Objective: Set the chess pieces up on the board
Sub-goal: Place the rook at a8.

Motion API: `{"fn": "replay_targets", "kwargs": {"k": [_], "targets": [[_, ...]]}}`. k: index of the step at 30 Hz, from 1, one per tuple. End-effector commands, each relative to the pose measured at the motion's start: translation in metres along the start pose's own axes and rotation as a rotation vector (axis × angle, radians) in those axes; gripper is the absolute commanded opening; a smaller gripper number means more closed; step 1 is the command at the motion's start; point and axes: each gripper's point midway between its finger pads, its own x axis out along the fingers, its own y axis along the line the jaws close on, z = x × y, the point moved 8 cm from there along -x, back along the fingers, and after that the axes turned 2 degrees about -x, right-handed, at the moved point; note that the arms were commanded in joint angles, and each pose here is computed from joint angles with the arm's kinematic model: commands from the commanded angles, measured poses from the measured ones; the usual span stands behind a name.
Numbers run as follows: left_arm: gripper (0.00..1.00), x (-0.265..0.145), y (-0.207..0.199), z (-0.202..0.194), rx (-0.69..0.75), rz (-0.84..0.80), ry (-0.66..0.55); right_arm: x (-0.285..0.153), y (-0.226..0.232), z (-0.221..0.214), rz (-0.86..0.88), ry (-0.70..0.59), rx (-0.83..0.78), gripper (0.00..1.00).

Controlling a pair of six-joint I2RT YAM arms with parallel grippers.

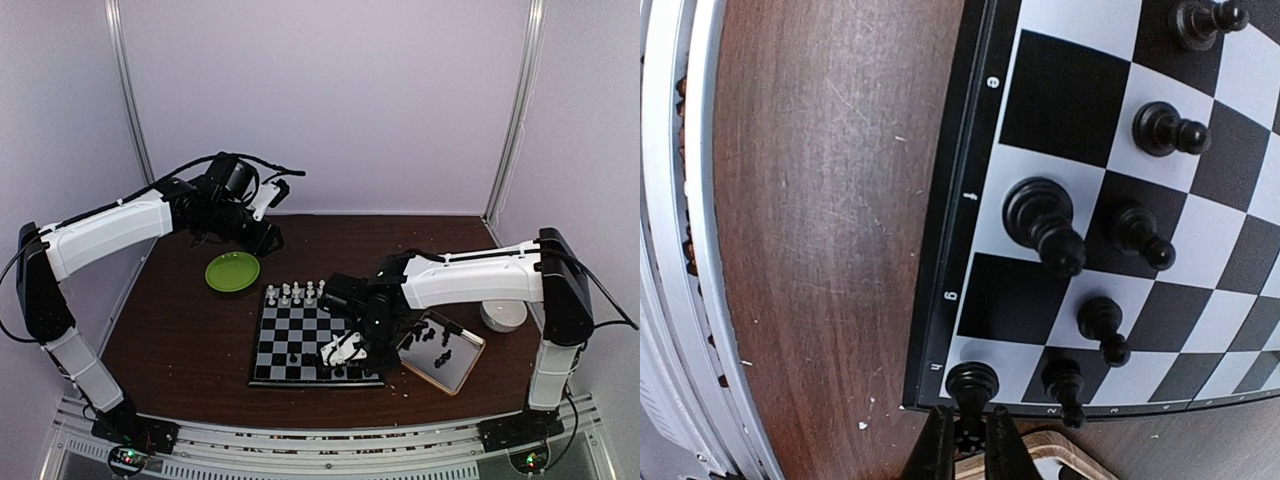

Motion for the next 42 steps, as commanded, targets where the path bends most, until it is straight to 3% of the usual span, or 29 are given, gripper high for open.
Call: {"fn": "replay_targets", "kwargs": {"k": [1,29,37,42], "targets": [[0.46,-0.01,0.001,0.009,0.012,0.007,-0.045,0.008,-0.007,-0.003,-0.017,0.027,0.029,0.09],[0.46,-0.008,0.001,0.009,0.013,-0.001,-0.039,0.011,-0.008,-0.01,0.009,0.031,0.046,0.19],[0.46,-0.008,0.001,0.009,0.016,0.006,-0.038,-0.031,-0.006,-0.021,-0.042,-0.022,0.072,0.24],[0.46,-0.007,0.002,0.008,0.017,0.011,-0.035,-0.062,-0.007,-0.054,-0.064,-0.087,0.162,0.26]]}}
